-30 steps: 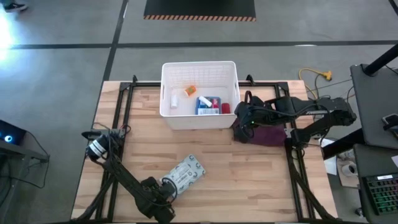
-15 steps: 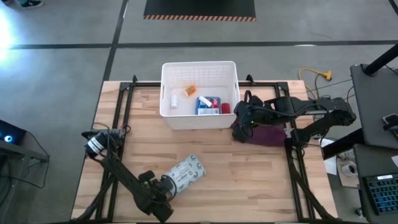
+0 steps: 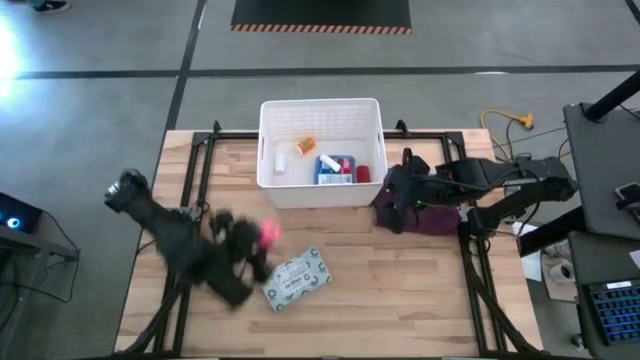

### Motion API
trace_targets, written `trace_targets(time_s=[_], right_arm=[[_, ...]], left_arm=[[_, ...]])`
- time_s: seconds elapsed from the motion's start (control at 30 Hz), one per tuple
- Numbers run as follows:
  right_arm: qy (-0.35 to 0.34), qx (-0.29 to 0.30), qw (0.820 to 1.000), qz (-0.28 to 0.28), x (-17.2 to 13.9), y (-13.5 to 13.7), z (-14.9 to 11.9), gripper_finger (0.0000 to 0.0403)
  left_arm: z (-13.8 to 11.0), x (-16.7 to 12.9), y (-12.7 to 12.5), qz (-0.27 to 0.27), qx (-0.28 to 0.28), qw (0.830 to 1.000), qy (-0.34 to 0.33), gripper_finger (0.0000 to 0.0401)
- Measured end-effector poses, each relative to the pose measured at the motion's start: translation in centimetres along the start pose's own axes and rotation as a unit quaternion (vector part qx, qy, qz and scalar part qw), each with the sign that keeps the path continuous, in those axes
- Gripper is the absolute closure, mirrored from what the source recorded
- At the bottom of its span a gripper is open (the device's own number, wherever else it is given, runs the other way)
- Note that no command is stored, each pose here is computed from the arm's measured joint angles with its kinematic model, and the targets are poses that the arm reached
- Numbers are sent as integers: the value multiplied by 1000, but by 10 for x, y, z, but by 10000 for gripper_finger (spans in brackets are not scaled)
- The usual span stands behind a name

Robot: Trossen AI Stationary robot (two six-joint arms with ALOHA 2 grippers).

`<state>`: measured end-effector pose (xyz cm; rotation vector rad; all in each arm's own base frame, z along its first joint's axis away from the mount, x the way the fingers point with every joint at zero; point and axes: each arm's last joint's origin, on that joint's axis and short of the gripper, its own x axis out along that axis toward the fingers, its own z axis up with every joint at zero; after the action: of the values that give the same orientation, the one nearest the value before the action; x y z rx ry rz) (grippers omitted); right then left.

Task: Pick & place medical supplies in basket/bin
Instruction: Put the pink bandage into the white bin, then put the white mailer bag into the white bin

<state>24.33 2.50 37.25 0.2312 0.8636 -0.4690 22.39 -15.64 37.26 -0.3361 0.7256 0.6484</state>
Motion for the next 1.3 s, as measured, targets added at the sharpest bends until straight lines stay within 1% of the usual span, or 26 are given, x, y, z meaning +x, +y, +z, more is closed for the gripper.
trace_targets(time_s=[0.07,0.17,0.23,0.3,0.33,0.4,0.47,0.53,0.63,0.77,0.87,0.93,1.0,1.07,1.13,1.2,1.3], right_arm=[[-6,8,1000,5,-7,1,-3,152],[-17,14,1000,1,-19,1,-10,152],[-25,18,1000,-7,-26,1,-15,152],[-32,19,999,-11,-31,2,-18,152],[-36,22,999,-14,-33,2,-20,152],[-35,24,999,-16,-34,3,-22,152],[-34,23,999,-15,-33,5,-24,152],[-31,20,999,-15,-33,7,-26,152],[-29,19,999,-25,-30,9,-27,152],[-23,15,999,-32,-25,10,-31,152],[-17,10,999,-37,-20,10,-35,152],[-10,7,999,-36,-16,11,-38,152],[-9,6,1000,-25,-11,14,-41,152],[-15,8,1000,-5,-5,20,-43,152],[-14,14,999,27,2,25,-45,152],[-7,25,997,67,12,33,-46,152],[3,42,992,118,33,46,-52,152]], left_arm=[[32,9,23,24,2,999,-26,261],[79,31,57,54,9,997,-47,261],[112,46,81,46,4,997,-55,261],[139,60,108,32,-7,998,-57,261],[149,67,122,29,-15,998,-58,260],[165,78,149,45,-34,997,-59,259],[173,89,170,73,-42,995,-54,251],[178,99,185,99,-56,993,-43,233],[180,111,190,101,-71,992,-30,191],[180,118,181,66,-62,996,-16,138],[176,116,173,57,-35,998,-5,117],[167,107,164,49,-12,999,14,113],[153,90,151,32,23,998,39,112],[133,68,132,2,53,997,63,112],[111,46,111,-37,62,995,74,113],[86,25,92,-70,47,994,71,116],[43,-1,69,-94,-15,994,50,124]])
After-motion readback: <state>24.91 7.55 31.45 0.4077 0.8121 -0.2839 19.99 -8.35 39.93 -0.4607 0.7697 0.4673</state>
